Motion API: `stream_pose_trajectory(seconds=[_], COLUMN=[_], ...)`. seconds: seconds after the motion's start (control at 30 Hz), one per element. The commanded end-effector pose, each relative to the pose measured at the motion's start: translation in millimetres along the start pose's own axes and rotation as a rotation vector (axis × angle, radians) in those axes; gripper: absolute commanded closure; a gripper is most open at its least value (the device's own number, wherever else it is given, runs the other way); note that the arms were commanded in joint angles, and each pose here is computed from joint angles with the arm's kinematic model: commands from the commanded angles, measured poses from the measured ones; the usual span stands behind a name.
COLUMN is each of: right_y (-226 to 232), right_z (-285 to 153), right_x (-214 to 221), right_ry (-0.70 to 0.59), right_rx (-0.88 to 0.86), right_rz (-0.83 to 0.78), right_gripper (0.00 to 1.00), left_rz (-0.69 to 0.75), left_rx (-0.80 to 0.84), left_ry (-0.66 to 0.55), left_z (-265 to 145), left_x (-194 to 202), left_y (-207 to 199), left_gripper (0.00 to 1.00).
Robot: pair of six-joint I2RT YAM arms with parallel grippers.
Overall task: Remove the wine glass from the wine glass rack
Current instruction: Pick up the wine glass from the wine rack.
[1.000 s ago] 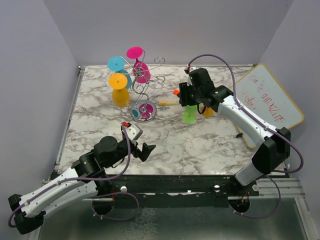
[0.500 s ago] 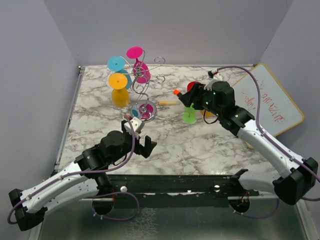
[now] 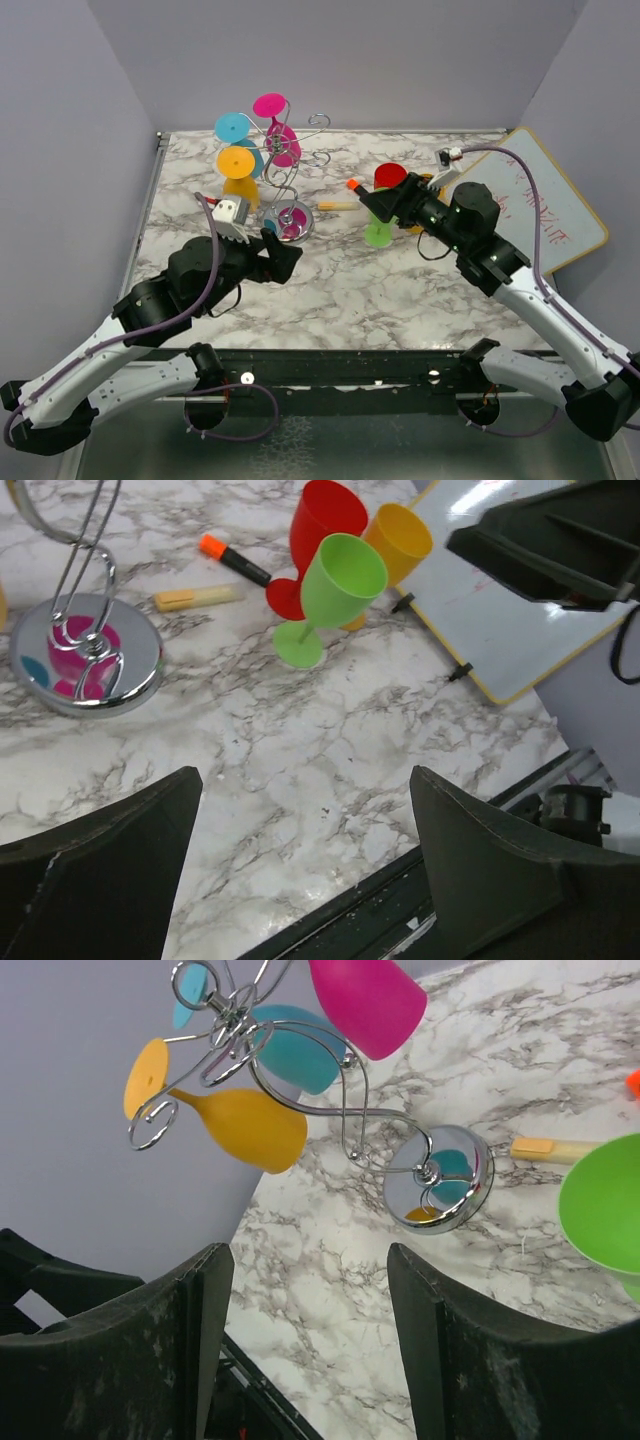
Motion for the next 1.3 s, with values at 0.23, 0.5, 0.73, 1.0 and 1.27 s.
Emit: stream_pose_trajectory(seconds=[0.23, 0.5, 0.73, 1.0, 1.27], right_y=[7, -5, -8, -4, -4], right_z=[-40, -48, -53, -46, -45], right_x=[-21, -13, -15, -11, -4], right_ry=[-0.123, -0.091, -0.110, -0.068, -0.039], right_rx=[0.064, 0.143, 0.154, 0.121, 0.096], right_rz=[-0.060, -0.071, -0.088, -0.080, -0.049], right_gripper=[0.26, 0.26, 0.26, 0.26, 0.26], left_rz=[0.031, 0.103, 0.134, 0.226, 0.331], left_rx=[-0.304, -0.339, -0.424, -0.497, -0.548], left_ry=[0.040, 0.070, -0.028, -0.129, -0.118], left_z=[-10, 5, -10, -16, 17], left_x=[-12, -29, -59, -102, -142], left_y=[27, 18, 24, 21, 38], left_gripper=[0.22, 0.10, 0.13, 0.19, 0.18])
Point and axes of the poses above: each gripper's point midway between its finger pads, its own z axis out along the fingers, its own y axis along the line the jaws close on, x = y × z, the point moved 7 cm from there along -z, back along the fingers, and after that the axes turned 3 degrees about z, right-handed, at the moved point
